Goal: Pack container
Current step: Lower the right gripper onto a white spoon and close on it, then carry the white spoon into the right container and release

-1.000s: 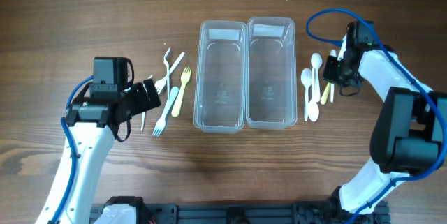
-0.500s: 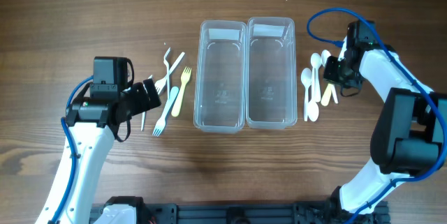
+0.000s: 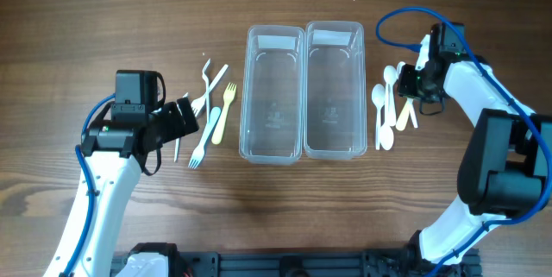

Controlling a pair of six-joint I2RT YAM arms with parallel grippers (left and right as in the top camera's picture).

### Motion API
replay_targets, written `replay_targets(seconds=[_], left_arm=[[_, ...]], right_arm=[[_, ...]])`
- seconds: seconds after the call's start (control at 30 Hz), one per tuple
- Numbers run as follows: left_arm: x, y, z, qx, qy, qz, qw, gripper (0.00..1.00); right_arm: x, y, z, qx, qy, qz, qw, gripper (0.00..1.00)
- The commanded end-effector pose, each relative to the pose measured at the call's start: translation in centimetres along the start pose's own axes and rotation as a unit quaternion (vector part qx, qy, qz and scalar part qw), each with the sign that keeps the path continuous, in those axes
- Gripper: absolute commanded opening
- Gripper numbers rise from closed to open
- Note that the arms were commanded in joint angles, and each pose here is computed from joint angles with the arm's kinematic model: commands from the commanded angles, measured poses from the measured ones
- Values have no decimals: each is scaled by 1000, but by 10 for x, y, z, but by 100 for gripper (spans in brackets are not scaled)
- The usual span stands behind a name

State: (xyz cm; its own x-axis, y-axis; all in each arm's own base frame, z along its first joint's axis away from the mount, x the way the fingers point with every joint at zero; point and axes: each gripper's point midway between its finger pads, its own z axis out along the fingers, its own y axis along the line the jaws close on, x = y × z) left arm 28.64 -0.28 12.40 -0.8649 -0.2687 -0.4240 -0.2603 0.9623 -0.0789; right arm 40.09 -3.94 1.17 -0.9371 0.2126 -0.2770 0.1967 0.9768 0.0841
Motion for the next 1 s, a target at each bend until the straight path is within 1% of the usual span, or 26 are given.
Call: replay_targets(seconds=[0.0,0.07,0.17,0.2,0.27,0.4,0.47,0.57,0.6,0.67,0.7,0.73,0.8,0.87,0.9,0.97], left_arm=[[-7,2,-3,-6,-9,7,1000,100],[-7,2,-3,-6,-9,7,1000,100],[-7,2,-3,-6,-9,7,1000,100],[-7,2,-3,-6,-9,7,1000,100],[-7,2,-3,-6,-9,7,1000,100],[-7,2,-3,-6,-9,7,1000,100],[-7,2,-3,-6,-9,7,1000,100],[-7,2,-3,-6,-9,7,1000,100],[-7,2,-3,-6,-9,7,1000,100],[-7,2,-3,-6,-9,7,1000,100],[-7,2,-3,-6,-9,7,1000,100],[-7,2,-3,-6,-9,7,1000,100],[-7,2,-3,-6,-9,7,1000,100],[-7,2,-3,-6,-9,7,1000,100],[-7,2,-3,-6,-9,7,1000,100],[-7,2,-3,-6,-9,7,1000,100]], right_arm=[[5,5,6,-17,7,-16,1000,33],[12,7,16,-25,24,-15,999,28],[22,6,27,-23,45,-10,999,26],[25,5,30,-22,52,-5,998,24],[30,5,33,-21,61,-3,998,18],[30,0,32,-7,62,14,998,4],[25,1,25,-7,58,13,998,4],[-8,9,-18,-16,16,26,999,4],[-26,18,-47,-35,-9,33,999,4],[-46,47,-102,-94,-53,37,993,4],[-50,63,-128,-123,-73,26,989,4],[-49,92,-169,-164,-102,2,981,4],[-30,136,-216,-194,-131,-33,972,4],[-10,166,-225,-204,-119,-39,971,5],[2,180,-216,-190,-106,-37,975,4],[16,189,-189,-152,-87,-8,985,4]])
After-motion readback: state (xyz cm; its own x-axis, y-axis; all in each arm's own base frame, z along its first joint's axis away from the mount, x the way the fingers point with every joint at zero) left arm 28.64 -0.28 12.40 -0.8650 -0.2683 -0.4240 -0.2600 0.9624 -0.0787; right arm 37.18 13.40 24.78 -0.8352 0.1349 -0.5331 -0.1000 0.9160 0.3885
